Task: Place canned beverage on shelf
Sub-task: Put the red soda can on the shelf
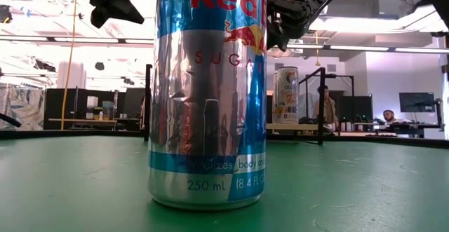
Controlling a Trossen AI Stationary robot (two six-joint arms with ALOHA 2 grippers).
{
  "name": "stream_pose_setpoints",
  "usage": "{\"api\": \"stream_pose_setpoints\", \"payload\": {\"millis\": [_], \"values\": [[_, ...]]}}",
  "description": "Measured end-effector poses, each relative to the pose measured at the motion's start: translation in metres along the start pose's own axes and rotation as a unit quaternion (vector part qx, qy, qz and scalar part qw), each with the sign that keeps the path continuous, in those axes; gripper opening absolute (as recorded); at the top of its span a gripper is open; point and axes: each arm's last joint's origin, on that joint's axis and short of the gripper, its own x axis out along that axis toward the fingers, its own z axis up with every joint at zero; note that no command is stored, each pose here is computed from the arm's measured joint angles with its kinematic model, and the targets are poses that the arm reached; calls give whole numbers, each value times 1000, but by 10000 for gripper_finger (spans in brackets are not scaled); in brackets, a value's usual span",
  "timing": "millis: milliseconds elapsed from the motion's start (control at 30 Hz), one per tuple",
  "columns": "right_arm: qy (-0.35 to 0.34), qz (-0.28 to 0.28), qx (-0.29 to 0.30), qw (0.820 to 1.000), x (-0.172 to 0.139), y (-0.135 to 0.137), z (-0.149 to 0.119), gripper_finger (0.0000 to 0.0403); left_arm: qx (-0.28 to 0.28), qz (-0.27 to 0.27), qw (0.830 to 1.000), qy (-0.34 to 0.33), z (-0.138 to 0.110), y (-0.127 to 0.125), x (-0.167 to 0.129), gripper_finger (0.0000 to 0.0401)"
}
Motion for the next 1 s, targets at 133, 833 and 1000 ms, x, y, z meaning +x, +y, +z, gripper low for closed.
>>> {"api": "stream_pose_setpoints", "payload": {"millis": [133, 833, 1000], "values": [[-12, 4, 7, 1000, 2, -5, 4, 15, -1, 0, 1000, 0, 0, 0, 0, 0], [-28, 21, 2, 999, 3, -6, 8, 15, -21, 0, 1000, 0, 0, 0, 1, 0], [-23, 29, -5, 999, 3, -6, 8, 15, -22, 2, 1000, 5, 0, -1, 6, 0]]}}
